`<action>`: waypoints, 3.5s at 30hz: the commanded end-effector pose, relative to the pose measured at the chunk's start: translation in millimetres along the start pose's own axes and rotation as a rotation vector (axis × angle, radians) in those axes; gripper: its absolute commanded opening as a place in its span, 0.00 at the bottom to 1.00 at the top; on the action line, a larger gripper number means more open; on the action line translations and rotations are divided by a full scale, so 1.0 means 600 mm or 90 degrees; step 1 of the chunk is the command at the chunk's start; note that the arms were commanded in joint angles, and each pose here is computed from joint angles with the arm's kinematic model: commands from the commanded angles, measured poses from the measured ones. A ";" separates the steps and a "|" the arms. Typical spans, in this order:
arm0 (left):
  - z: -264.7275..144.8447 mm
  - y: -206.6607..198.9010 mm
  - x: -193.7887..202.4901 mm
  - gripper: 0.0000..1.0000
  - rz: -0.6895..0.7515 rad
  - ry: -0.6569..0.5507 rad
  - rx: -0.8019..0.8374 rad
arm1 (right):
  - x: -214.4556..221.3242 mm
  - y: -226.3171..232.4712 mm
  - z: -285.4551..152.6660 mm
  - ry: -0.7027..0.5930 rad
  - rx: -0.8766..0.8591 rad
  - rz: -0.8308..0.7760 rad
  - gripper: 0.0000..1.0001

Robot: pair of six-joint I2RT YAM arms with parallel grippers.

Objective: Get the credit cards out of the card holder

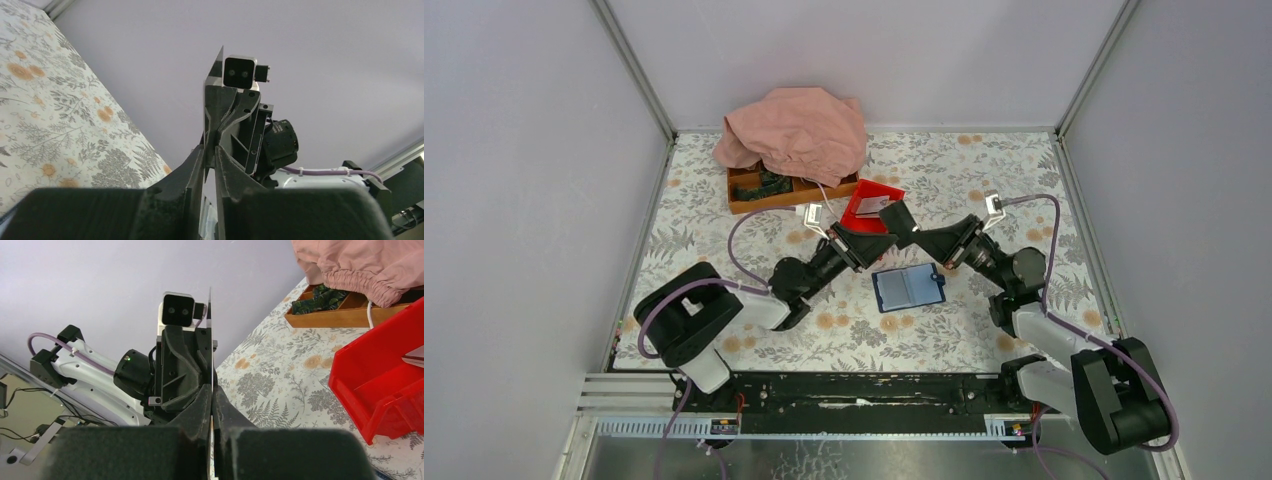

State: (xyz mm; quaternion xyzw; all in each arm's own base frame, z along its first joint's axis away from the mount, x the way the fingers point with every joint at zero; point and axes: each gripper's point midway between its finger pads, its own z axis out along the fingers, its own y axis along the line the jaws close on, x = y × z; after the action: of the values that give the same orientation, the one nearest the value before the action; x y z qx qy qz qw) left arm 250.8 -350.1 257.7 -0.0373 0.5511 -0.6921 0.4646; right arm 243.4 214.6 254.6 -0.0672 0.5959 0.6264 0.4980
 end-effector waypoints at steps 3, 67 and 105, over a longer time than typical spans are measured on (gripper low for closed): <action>-0.010 -0.027 -0.013 0.33 0.046 0.048 0.081 | 0.000 0.010 0.006 0.047 0.003 -0.058 0.00; -0.065 -0.055 -0.025 0.00 0.163 0.091 0.138 | 0.053 0.061 -0.026 0.133 -0.116 -0.083 0.03; -0.168 0.088 -0.103 0.76 0.242 0.074 -0.256 | 0.025 -0.221 0.058 0.253 0.410 0.130 0.00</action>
State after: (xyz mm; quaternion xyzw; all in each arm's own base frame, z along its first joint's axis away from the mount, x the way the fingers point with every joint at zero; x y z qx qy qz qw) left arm 261.3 -230.4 201.1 -0.0167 0.6781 -0.4921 0.5457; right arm 340.8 222.6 185.6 0.0243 0.8130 0.4664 0.3476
